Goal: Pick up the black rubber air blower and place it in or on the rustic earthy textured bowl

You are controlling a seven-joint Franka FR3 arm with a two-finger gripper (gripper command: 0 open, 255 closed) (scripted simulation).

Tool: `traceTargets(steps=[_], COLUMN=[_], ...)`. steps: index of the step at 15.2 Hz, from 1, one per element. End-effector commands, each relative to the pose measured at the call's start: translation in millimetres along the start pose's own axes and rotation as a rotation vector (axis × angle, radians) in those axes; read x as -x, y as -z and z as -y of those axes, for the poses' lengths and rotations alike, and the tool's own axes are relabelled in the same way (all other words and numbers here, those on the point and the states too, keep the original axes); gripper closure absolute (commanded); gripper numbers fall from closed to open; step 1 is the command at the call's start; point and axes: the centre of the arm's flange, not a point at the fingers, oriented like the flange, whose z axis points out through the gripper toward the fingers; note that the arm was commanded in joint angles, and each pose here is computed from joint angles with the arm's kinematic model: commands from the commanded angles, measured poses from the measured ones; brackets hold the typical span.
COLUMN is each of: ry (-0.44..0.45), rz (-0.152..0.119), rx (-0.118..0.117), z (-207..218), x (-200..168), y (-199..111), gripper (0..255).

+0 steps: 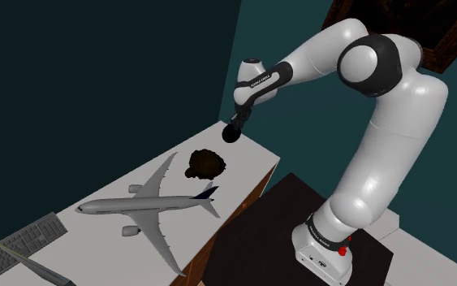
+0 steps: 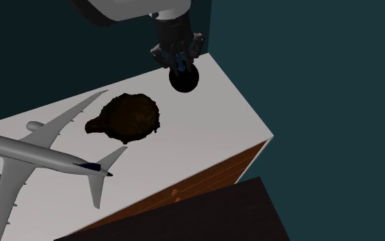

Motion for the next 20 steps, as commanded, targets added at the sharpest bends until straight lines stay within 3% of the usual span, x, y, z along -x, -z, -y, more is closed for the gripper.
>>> traceTargets(steps=[1,14,20], ry=[-0.001,-0.001,-0.001], rz=[-0.001,-0.001,-0.001], rx=[0.0,0.0,0.0], z=[28,202,206], x=[5,31,31], y=[5,26,-5], gripper=[255,255,255])
